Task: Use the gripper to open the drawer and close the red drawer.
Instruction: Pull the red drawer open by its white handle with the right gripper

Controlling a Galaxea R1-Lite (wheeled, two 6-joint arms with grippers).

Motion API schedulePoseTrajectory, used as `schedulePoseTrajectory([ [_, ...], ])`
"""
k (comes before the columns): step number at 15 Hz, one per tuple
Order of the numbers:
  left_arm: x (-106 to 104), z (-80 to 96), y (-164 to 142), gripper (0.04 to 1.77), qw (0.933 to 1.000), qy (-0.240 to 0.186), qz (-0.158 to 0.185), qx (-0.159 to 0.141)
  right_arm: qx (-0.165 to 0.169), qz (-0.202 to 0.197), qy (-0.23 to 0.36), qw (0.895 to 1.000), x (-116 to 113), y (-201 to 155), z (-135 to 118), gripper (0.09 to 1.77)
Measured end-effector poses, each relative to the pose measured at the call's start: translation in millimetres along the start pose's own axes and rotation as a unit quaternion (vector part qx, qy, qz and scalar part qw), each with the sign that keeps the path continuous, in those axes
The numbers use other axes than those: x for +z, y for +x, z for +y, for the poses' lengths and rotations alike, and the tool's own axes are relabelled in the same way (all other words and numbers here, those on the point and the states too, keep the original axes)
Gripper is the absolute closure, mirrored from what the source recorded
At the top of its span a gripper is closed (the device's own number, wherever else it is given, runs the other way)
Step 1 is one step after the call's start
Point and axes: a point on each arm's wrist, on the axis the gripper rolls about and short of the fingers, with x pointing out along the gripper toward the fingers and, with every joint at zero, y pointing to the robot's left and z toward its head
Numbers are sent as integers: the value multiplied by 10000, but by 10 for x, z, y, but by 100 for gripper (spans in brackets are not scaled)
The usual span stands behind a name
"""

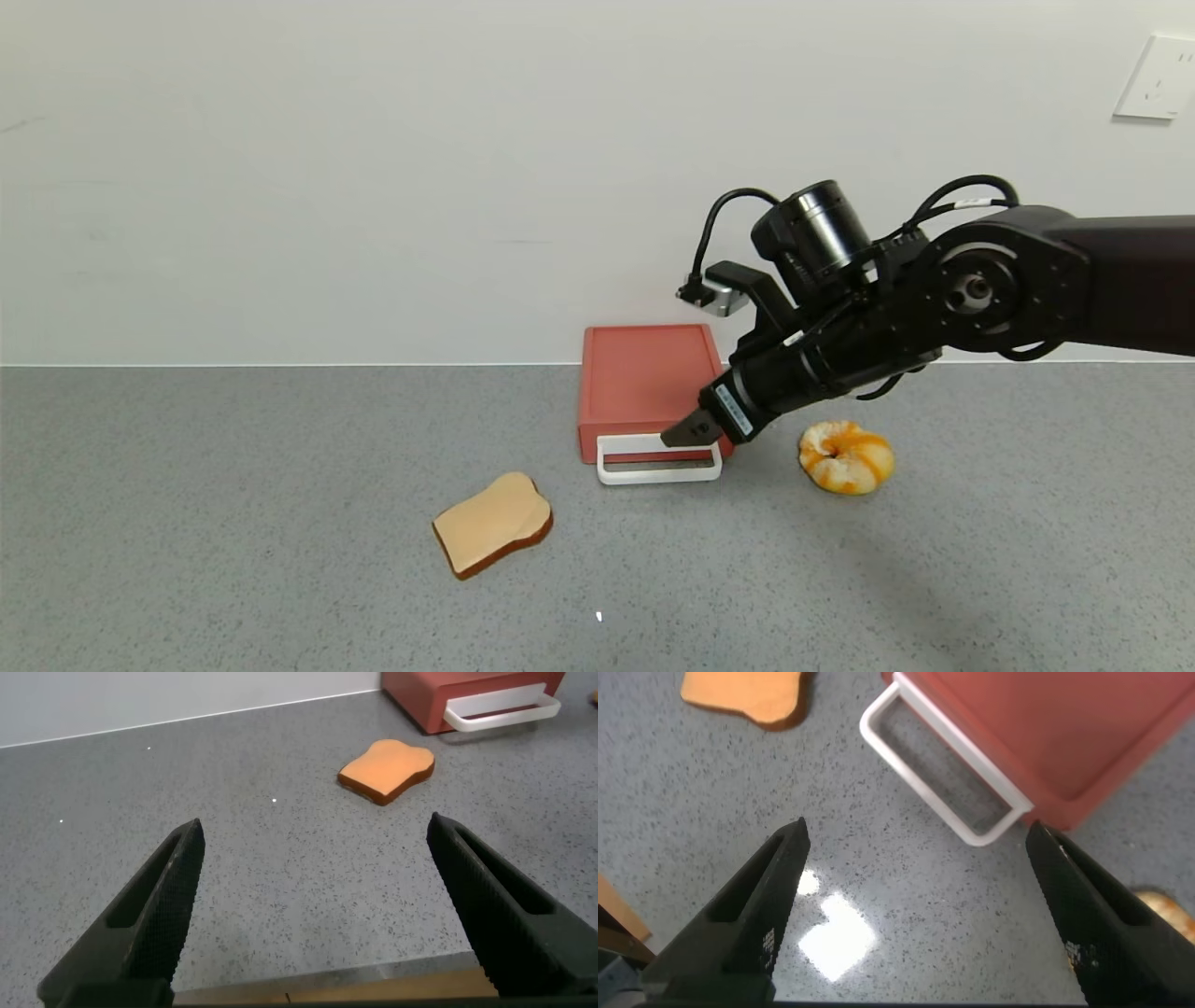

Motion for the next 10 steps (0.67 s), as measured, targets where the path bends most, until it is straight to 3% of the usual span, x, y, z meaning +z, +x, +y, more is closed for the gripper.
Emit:
schedulePoseTrajectory([
  [10, 0, 0, 0, 9, 10000, 10, 0, 0, 590, 377, -351, 9969, 25, 765, 366, 15],
])
